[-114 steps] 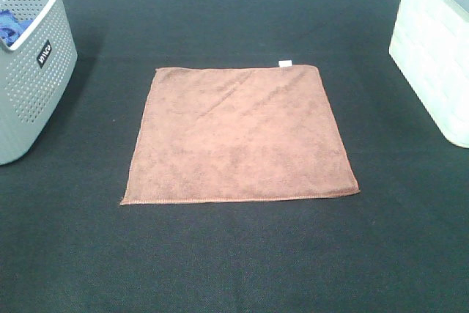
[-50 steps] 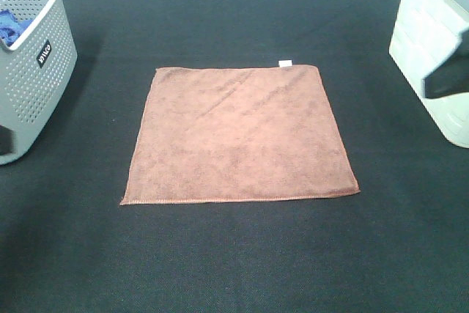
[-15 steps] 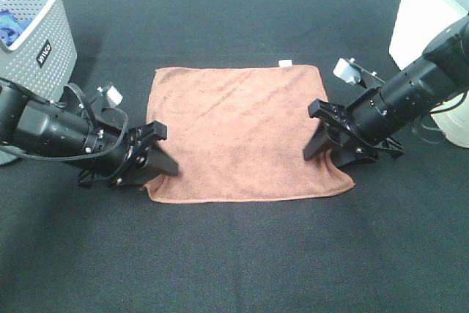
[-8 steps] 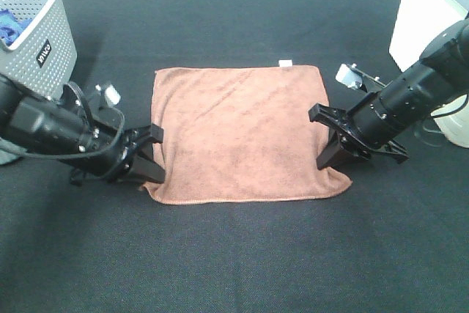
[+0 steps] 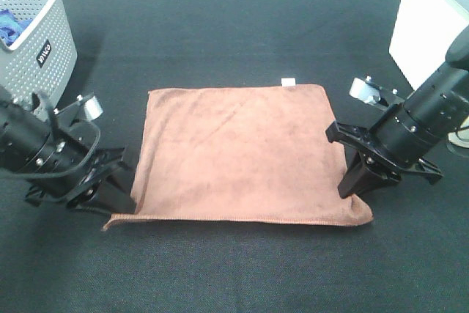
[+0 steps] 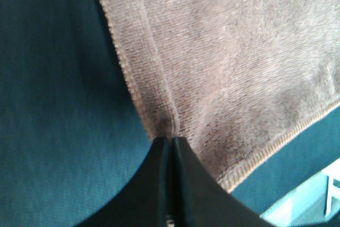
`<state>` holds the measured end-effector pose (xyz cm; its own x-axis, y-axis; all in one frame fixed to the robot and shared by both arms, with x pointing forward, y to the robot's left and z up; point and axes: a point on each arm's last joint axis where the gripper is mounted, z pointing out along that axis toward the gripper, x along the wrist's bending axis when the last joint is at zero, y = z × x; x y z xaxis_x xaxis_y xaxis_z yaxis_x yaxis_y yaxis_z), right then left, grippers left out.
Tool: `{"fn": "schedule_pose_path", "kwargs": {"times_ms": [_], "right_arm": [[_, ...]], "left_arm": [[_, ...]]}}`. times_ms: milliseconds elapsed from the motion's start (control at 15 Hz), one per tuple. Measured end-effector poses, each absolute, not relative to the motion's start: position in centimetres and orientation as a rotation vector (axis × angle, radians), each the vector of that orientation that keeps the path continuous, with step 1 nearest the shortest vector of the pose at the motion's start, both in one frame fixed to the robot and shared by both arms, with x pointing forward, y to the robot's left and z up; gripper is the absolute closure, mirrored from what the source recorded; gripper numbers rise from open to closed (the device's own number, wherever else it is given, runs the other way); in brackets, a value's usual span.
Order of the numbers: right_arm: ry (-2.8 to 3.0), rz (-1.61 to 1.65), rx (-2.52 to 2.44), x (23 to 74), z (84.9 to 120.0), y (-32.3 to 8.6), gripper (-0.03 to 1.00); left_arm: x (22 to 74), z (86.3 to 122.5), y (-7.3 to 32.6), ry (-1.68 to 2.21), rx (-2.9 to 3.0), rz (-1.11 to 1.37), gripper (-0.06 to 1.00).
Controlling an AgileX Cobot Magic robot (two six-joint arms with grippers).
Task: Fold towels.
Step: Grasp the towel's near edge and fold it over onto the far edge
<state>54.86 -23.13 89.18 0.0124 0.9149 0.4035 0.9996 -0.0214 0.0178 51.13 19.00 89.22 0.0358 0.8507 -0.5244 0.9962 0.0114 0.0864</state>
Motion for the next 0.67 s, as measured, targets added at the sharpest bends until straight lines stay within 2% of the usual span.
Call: {"fn": "schedule_pose_path", "kwargs": {"times_ms": [333, 467, 667], "right_arm": [[-2.046, -0.577, -2.032, 57.0, 91.5, -23.0, 0.97], [-2.115, -0.75, -2.045, 60.2, 94.4, -22.7, 0.97], [-2.161, -0.881, -2.025, 64.5, 96.2, -22.2, 0.97]], "left_arm": [[52.6, 91.1, 19.0, 1.819, 1.851, -0.312, 0.94], [55.4, 93.1, 18.8, 1.762, 1.796, -0.16, 0.94], [59.1, 94.4, 18.1, 1.697, 1.769, -0.068, 0.94]]}}
